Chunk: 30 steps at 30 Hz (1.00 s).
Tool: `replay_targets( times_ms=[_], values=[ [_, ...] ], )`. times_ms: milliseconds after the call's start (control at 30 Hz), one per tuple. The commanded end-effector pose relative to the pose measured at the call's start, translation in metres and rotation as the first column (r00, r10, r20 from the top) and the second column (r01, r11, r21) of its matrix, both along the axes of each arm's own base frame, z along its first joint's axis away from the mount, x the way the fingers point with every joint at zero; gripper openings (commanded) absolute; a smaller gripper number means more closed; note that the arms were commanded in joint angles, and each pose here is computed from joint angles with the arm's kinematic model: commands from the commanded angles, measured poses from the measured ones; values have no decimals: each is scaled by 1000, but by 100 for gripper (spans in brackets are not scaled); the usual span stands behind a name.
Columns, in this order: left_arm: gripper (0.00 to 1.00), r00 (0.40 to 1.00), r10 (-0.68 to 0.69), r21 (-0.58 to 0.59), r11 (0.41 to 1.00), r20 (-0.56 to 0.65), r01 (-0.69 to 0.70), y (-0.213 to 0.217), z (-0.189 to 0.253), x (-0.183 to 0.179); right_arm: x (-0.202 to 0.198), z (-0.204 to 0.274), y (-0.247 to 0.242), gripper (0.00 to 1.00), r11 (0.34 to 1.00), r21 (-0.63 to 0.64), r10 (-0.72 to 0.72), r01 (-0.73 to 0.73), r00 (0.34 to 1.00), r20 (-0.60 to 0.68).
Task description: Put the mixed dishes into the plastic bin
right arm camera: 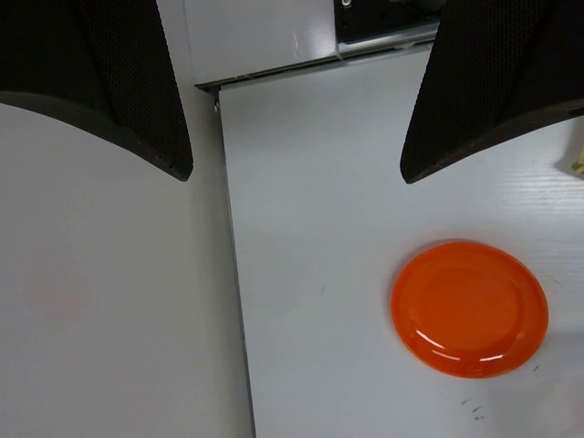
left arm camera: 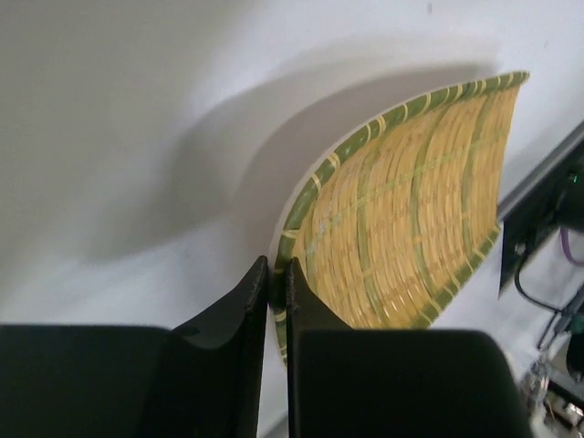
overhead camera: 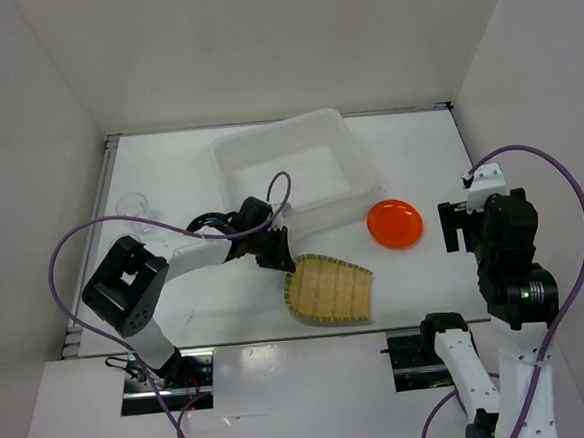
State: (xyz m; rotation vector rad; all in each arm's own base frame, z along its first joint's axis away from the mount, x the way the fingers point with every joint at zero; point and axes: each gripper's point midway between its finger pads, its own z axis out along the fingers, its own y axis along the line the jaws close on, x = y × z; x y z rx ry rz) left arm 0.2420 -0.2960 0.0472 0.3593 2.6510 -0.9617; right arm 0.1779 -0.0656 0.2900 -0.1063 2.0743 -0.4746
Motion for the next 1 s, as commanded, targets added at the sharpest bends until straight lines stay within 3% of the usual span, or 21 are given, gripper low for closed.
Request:
replay_targets(
  times_ms=[0, 267, 567, 667, 967],
  values=[
    [0, 994, -79, 12, 997, -80, 80, 4, 33, -28, -2, -2, -6, 99, 999, -21, -32, 32, 999, 11],
    [0, 993, -113, -124, 986, 25, 115, -21, 142, -11, -2, -3, -4, 99, 999, 9, -37, 37, 999, 31],
    [0, 987, 35, -349, 937, 160, 24, -29, 280, 52, 1, -9, -1, 99, 1000, 17, -21, 21, 999, 31],
    [0, 980, 110, -396, 917, 165, -36, -24, 307, 80, 3, -7, 1, 99, 1000, 21, -12, 11, 999, 41],
    [0, 911, 393, -436, 846, 122, -306, 31, 297, 181, 1, -5, 1, 99, 1000, -1, 10, -10, 998, 54]
  ],
)
